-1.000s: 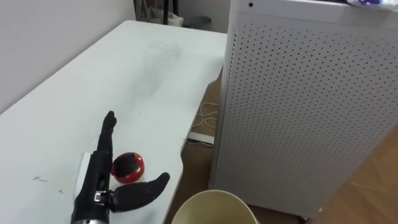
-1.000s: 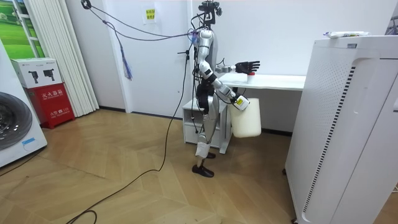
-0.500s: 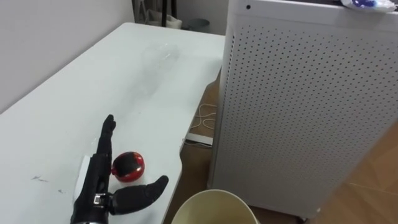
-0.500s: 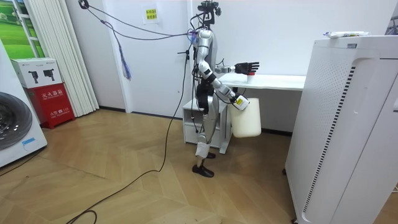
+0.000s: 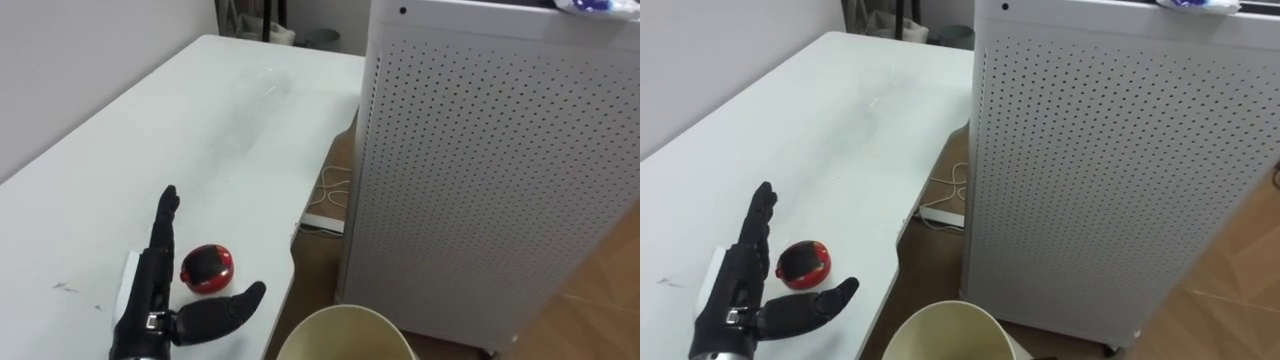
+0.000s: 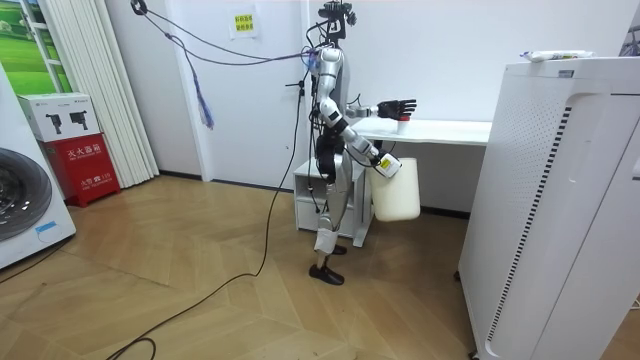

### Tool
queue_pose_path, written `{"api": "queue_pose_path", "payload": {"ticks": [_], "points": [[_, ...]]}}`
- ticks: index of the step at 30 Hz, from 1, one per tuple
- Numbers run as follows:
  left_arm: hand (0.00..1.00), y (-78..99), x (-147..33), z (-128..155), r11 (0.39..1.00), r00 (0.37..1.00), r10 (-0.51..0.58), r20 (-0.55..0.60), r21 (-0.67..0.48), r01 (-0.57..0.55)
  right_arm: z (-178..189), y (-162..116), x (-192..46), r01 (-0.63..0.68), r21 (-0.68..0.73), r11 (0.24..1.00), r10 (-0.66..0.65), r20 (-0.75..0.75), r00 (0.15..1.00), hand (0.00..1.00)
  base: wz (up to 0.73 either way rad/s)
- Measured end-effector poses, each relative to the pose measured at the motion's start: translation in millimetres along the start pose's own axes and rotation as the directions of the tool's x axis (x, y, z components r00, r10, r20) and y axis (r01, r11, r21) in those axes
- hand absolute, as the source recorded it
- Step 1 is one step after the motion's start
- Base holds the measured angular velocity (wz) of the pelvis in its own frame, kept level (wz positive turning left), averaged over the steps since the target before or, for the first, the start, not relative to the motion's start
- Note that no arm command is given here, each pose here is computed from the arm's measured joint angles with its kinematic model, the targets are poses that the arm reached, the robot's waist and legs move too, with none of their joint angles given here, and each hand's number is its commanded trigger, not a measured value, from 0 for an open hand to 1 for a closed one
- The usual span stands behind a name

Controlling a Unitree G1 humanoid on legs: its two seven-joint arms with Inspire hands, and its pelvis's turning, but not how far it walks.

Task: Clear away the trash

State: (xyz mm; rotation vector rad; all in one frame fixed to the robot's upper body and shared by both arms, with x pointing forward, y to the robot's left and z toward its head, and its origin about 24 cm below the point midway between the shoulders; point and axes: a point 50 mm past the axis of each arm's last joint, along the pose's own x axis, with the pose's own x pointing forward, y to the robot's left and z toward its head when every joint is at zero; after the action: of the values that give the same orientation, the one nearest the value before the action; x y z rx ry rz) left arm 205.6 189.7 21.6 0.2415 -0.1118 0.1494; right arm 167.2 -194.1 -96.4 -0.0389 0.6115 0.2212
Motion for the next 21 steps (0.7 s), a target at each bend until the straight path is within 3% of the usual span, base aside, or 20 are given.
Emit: {"api": "queue_pose_path", "payload": {"ticks": [21], "points": [[0.0,3.0,0.9,-18.1,0.998,0.995,0.031,-0.096,-0.056,-0.037,0.0,-1.0,0.0,0.022,-0.004,1.0,-0.022,-0.001,1.0,1.0,0.0]]}}
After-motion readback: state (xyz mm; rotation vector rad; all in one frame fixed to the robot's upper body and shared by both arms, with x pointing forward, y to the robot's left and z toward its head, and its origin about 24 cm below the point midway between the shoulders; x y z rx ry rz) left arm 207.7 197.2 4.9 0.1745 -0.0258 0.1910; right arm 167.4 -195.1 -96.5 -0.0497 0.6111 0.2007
